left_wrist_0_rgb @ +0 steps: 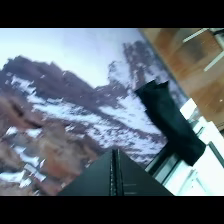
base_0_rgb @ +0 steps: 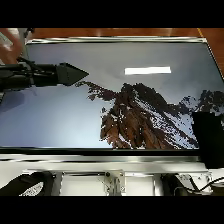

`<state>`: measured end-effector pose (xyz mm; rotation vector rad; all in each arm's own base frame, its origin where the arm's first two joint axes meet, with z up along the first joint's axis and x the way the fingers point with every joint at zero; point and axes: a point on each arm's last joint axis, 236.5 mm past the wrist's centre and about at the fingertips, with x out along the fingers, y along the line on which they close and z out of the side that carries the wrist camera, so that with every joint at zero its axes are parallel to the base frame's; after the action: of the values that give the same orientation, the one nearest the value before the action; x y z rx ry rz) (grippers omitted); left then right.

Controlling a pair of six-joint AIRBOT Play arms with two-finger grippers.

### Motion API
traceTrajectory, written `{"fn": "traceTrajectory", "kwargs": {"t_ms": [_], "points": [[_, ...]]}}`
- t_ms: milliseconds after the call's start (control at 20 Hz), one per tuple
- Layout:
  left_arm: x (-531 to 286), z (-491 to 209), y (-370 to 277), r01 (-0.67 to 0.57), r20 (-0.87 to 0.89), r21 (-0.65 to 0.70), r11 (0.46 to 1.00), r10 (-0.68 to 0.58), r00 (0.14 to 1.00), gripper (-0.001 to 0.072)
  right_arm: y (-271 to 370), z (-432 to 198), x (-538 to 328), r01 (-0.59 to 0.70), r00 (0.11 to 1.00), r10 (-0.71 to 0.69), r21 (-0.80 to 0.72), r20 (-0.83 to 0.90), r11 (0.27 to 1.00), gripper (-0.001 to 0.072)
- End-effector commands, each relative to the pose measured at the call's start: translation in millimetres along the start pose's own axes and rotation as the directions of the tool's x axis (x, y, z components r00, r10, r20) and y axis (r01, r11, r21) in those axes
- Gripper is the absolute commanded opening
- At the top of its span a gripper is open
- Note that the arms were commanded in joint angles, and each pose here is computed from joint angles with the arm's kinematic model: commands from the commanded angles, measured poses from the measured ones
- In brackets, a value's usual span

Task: Fold the shirts.

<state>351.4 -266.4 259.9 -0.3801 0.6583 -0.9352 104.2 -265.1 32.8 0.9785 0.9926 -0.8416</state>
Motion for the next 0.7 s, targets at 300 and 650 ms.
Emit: {"fn": "traceTrajectory", "kwargs": {"t_ms": [300, 650], "points": [[18.8, -113.4, 194.0, -0.593, -0.442, 0.221, 0.775, 0.621, 0.647, 0.0033, 250.1, -3.9, -112.2, -0.122, 0.922, 0.348, -0.726, 0.169, 0.677, 0.0615], [-5.3, -145.4, 185.5, -0.610, -0.601, 0.302, 0.733, 0.643, 0.475, 0.0658, 257.4, -118.4, -39.5, -0.149, 0.982, -0.032, -0.872, -0.185, 0.466, 0.0616]]}}
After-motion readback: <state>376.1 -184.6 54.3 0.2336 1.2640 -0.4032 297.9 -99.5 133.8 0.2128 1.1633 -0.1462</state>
